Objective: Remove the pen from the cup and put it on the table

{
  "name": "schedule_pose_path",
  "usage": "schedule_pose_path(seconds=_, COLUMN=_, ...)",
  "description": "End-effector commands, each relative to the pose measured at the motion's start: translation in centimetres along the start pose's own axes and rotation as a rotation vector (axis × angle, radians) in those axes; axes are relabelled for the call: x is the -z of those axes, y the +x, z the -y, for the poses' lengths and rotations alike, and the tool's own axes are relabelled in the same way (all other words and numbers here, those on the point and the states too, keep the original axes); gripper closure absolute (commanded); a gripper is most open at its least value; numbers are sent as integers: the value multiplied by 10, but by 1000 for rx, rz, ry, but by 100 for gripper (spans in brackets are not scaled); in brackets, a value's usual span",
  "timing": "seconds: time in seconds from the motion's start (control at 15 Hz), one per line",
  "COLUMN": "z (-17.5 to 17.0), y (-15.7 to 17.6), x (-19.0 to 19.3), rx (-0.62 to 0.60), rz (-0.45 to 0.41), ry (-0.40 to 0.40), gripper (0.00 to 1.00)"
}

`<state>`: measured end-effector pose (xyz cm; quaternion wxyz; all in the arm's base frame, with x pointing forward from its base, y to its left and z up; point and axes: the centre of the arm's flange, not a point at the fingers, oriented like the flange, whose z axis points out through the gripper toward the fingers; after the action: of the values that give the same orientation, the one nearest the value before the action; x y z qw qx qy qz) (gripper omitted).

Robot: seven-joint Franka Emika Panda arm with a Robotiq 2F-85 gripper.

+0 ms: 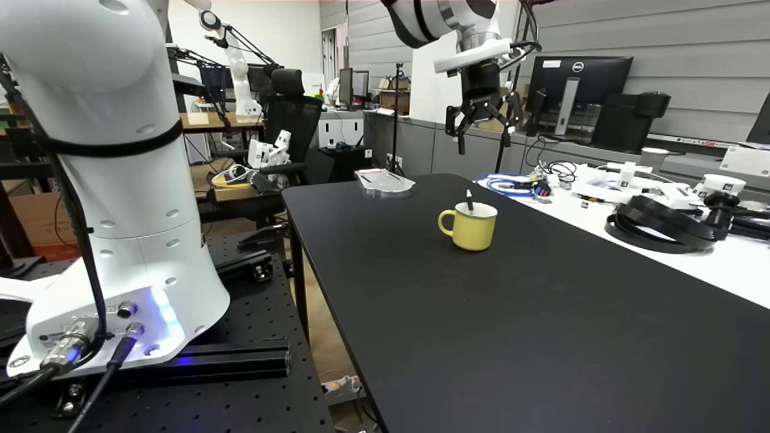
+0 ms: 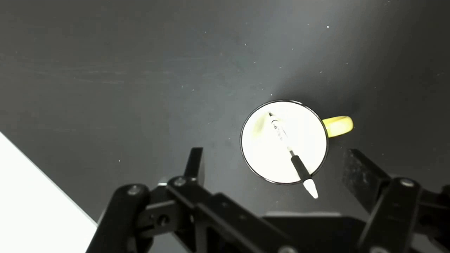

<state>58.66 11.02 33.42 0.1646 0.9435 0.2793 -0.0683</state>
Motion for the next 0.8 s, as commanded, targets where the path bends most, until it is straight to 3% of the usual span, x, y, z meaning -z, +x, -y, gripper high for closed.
schedule_pose_path(seconds=0.0, z=6, y=33, x=-5, rx=71, rz=3, ry=-39, gripper=0)
schedule_pose_path(seconds=0.33, z=19, y=66, x=-34, rx=132, rz=31, ry=-25, gripper=0)
schedule_pose_path(seconds=0.4, z=25, y=43, x=-31, rx=122, rz=18, ry=-18, gripper=0)
schedule_pose_path(seconds=0.73, z=26, y=56, x=-43, rx=132, rz=24, ry=-11, gripper=0)
